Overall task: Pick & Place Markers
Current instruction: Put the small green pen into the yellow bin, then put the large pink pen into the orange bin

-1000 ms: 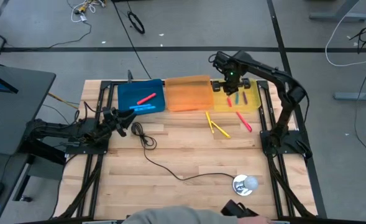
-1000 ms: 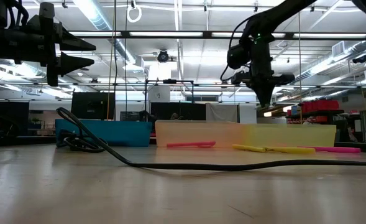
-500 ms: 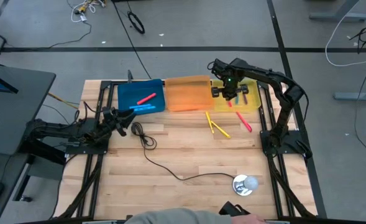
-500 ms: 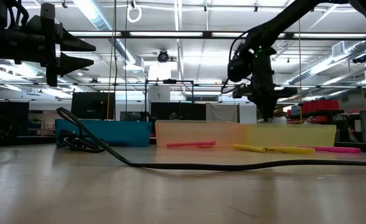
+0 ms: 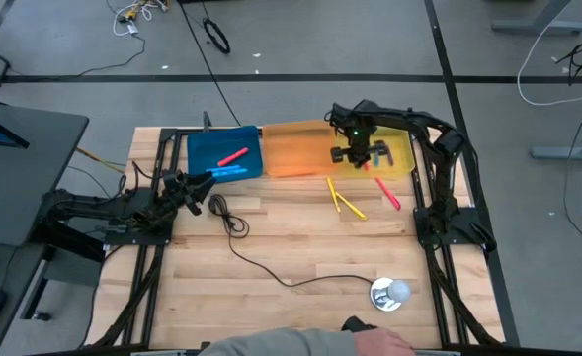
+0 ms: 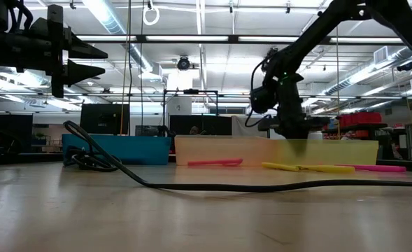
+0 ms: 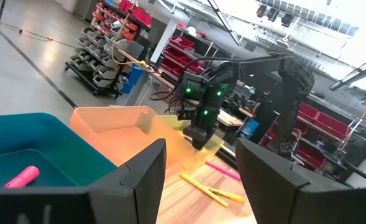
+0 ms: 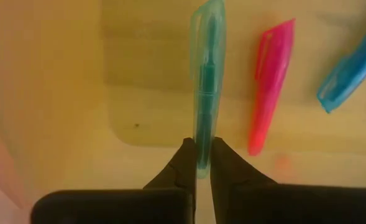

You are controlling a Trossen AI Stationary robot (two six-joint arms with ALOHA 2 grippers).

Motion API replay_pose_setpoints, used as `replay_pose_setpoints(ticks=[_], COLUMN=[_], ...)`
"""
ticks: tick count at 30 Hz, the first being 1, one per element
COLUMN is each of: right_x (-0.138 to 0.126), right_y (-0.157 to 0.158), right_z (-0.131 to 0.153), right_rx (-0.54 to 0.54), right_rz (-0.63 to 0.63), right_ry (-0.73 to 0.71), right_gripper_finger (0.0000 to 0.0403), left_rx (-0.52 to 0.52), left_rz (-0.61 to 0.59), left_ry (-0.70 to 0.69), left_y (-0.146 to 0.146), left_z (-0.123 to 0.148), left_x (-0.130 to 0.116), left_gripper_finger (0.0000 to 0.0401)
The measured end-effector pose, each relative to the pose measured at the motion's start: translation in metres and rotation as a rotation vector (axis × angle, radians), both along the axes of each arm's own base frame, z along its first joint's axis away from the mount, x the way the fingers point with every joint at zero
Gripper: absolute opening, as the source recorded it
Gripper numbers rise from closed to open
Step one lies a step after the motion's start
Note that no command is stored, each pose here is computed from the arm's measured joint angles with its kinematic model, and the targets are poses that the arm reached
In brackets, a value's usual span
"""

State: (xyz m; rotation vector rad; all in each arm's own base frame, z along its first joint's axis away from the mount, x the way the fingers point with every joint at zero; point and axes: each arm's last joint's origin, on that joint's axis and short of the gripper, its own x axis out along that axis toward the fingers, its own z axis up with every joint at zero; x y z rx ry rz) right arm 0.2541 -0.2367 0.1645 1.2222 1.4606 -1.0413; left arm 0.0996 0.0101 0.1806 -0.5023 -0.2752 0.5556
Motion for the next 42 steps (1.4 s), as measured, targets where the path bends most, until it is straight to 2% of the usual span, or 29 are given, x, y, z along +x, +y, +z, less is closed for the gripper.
replay_pose_setpoints(ticks=[4,13,18,42], right_x=[0.0,0.0,-0.001,-0.002], right_y=[0.001,0.001,0.002,0.023], right_z=[-0.001,0.0,0.005,0.057], right_rx=[0.023,0.029,0.015,-0.1], right_rz=[0.001,0.009,0.019,0.059], right_ry=[-0.013,-0.01,-0.027,-0.15], right_gripper_finger=[0.0032,0.0113,0.0142,0.013], left_rx=[0.0,0.0,0.0,0.0], left_rz=[0.0,0.0,0.0,-0.001], left_ry=[0.0,-0.001,-0.001,-0.002], left_y=[0.0,0.0,0.0,0.0], left_z=[0.0,0.0,0.0,0.0], left_x=[0.0,0.0,0.0,0.0], left_gripper_finger=[0.02,0.02,0.02,0.02])
